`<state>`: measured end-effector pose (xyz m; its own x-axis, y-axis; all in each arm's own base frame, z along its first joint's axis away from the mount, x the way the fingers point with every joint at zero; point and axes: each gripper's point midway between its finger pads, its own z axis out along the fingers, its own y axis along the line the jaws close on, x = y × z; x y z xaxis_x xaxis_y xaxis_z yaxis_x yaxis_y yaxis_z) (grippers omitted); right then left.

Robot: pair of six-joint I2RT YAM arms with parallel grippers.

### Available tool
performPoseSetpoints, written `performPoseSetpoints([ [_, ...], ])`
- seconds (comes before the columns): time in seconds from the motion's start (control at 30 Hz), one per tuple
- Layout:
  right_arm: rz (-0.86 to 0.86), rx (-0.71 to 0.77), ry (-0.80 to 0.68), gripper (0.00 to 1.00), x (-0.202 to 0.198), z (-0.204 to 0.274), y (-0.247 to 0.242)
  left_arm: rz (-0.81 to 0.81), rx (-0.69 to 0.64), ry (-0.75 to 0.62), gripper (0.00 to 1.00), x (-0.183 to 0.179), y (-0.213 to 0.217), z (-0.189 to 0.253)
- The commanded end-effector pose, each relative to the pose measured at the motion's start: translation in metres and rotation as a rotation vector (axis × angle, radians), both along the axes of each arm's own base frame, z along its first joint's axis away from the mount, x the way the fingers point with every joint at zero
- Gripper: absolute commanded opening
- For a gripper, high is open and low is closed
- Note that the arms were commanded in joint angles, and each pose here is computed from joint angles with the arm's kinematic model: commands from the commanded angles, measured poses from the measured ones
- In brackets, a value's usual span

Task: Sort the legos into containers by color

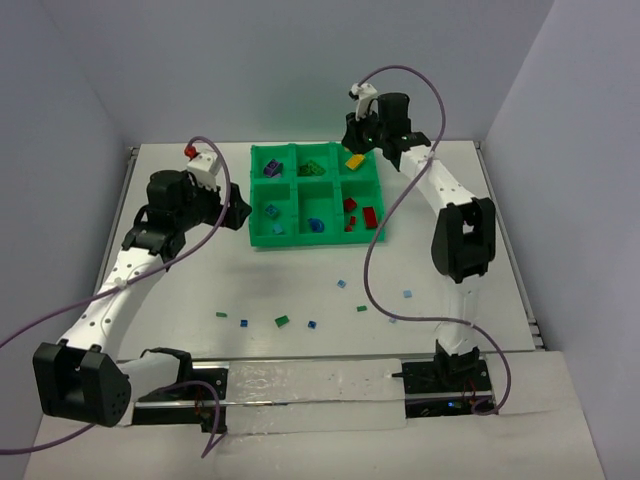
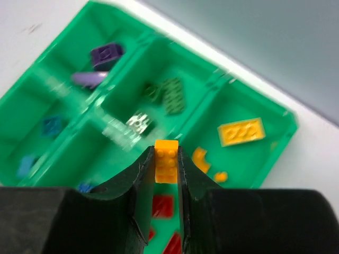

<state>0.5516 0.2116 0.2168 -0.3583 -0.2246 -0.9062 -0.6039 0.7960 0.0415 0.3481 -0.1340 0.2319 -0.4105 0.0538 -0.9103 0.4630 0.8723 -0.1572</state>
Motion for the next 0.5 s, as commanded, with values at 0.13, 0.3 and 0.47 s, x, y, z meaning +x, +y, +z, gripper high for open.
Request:
performPoseSetpoints([
  [0.13, -0.087, 0.086, -0.065, 0.00, 0.072, -0.002, 0.000, 0.023, -0.018, -0.068, 0.99, 0.029, 0.007, 0.016],
  [0.3, -0.104, 0.046, -0.048, 0.00, 0.085, -0.028, -0.004, 0.028, -0.007, -0.023, 0.98, 0.043, 0.010, 0.009],
  [0.47, -0.123, -0.014, -0.007, 0.00, 0.082, -0.051, -0.012, 0.026, -0.001, 0.000, 0.98, 0.055, 0.012, 0.005],
])
